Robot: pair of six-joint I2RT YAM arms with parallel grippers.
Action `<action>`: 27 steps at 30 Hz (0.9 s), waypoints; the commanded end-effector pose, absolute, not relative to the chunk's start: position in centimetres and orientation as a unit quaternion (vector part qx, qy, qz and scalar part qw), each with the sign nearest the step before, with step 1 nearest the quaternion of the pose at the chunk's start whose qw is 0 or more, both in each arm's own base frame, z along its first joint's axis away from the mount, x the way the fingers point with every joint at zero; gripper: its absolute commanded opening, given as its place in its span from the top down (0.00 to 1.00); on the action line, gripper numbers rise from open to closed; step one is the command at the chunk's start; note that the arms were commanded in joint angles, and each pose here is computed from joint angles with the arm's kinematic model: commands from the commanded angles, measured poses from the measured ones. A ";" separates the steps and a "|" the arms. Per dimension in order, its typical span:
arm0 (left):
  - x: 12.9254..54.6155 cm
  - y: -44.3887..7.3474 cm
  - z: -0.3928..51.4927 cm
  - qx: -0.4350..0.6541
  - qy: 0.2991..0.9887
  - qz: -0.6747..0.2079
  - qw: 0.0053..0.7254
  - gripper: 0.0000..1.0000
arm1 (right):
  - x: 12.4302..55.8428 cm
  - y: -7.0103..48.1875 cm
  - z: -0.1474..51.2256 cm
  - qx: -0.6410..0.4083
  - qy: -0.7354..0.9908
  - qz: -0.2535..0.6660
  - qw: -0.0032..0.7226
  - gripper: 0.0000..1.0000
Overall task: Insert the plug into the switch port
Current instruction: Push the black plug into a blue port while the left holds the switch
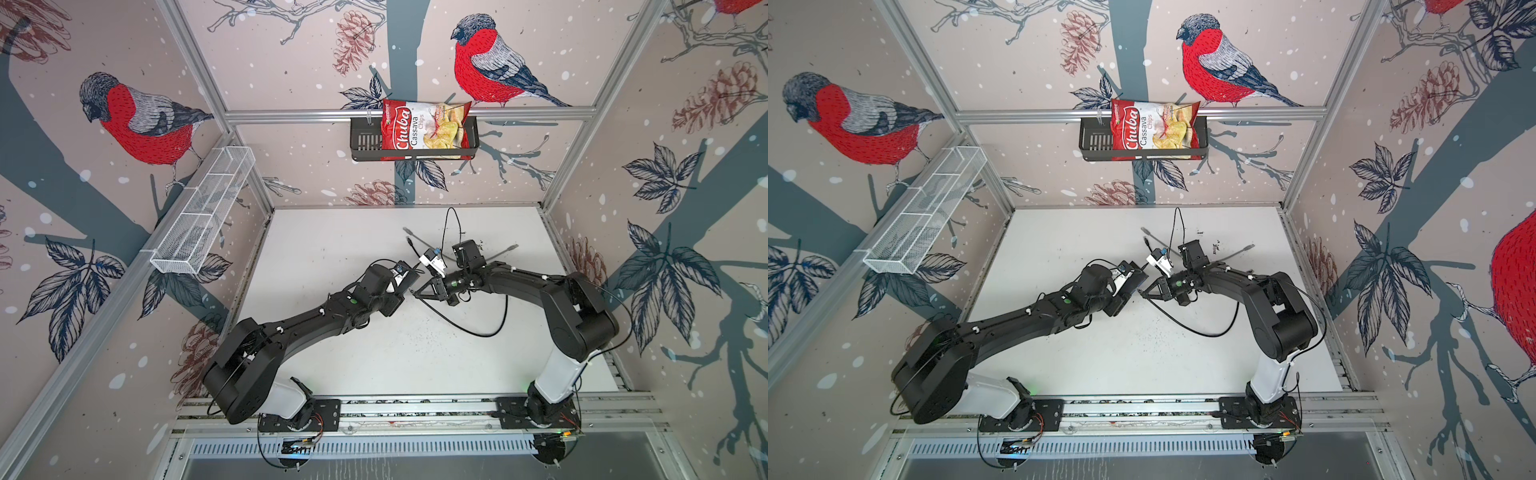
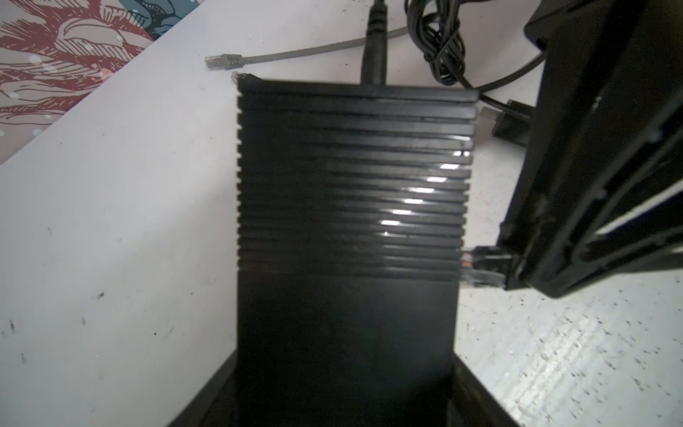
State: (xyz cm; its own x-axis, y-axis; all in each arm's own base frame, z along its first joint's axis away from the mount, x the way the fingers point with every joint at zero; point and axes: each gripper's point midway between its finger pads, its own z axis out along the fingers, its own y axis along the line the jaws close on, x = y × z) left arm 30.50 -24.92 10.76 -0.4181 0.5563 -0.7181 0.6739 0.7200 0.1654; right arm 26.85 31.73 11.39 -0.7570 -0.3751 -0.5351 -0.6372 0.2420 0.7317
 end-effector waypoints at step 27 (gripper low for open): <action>28.1 -29.1 12.7 0.419 0.787 -0.168 0.420 1.00 | 28.6 34.0 16.0 -0.347 0.728 0.552 0.213 1.00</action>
